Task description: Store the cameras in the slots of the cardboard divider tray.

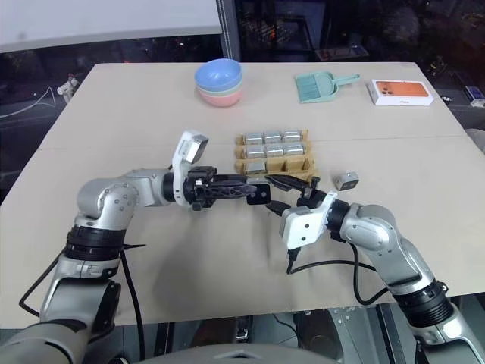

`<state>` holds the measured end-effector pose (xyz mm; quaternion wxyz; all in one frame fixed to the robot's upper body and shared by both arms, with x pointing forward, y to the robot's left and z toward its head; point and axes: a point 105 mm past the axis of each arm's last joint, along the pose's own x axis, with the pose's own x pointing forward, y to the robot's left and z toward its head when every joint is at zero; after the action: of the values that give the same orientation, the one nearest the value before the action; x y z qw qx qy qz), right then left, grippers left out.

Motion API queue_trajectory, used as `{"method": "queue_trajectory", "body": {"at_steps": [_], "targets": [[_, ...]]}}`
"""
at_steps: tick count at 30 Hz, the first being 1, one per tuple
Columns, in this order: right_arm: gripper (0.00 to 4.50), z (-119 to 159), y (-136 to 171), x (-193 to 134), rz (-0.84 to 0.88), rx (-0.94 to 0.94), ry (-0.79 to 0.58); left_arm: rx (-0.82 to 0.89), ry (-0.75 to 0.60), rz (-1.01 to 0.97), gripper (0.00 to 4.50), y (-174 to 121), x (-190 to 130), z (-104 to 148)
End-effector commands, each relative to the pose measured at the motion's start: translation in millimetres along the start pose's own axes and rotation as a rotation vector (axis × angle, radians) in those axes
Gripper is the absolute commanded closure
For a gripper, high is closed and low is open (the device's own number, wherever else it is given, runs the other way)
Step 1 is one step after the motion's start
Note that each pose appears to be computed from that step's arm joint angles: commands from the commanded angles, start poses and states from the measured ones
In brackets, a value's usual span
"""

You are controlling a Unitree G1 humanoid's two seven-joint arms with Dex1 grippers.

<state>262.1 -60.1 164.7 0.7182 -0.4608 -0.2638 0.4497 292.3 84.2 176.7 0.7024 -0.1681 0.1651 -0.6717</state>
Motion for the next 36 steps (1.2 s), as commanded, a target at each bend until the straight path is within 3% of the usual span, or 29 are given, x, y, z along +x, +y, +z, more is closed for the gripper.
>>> {"method": "queue_trajectory", "body": {"at_steps": [1, 11, 12, 16, 17, 21, 24, 26, 28, 36], "targets": [[2.76, 4.4, -9.9, -2.8, -0.040, -0.028, -0.008, 0.019, -0.007, -0.025, 3.74, -4.7, 1.6, 5.4], [2.76, 0.5, -4.6, -5.7, -0.006, 0.027, 0.032, 0.026, -0.032, -0.044, 3.75, -7.7, 2.2, 8.7], [1.96, 0.3, -5.1, -6.3, -0.012, 0.041, 0.037, 0.033, -0.032, -0.045, 3.75, -8.0, 2.2, 9.1], [0.23, -6.4, -3.7, -13.5, -0.013, 0.104, 0.088, 0.103, -0.063, -0.043, 3.75, -7.3, 3.5, 15.4], [0.03, -9.2, -4.1, -20.3, -0.021, 0.154, 0.108, 0.113, -0.080, -0.044, 3.75, -6.8, 4.5, 19.8], [0.03, -18.6, -8.5, -57.6, -0.066, 0.472, 0.161, 0.227, -0.123, 0.002, 3.75, 3.5, 9.6, 35.1], [0.03, -35.9, -6.7, -109.4, -0.142, 0.790, 0.252, 0.413, -0.126, 0.096, 3.75, 23.6, 17.5, 41.9], [0.03, -45.5, -3.9, -152.1, -0.196, 0.891, 0.334, 0.540, -0.106, 0.083, 3.75, 28.6, 26.4, 39.0], [0.03, -36.4, -3.9, -180.5, -0.226, 0.951, 0.304, 0.569, -0.132, 0.054, 3.75, 32.0, 33.3, 37.2], [0.03, 21.9, -1.9, -217.8, -0.108, 1.151, 0.223, 0.680, -0.165, 0.149, 3.75, 67.2, 36.9, 26.8]]}}
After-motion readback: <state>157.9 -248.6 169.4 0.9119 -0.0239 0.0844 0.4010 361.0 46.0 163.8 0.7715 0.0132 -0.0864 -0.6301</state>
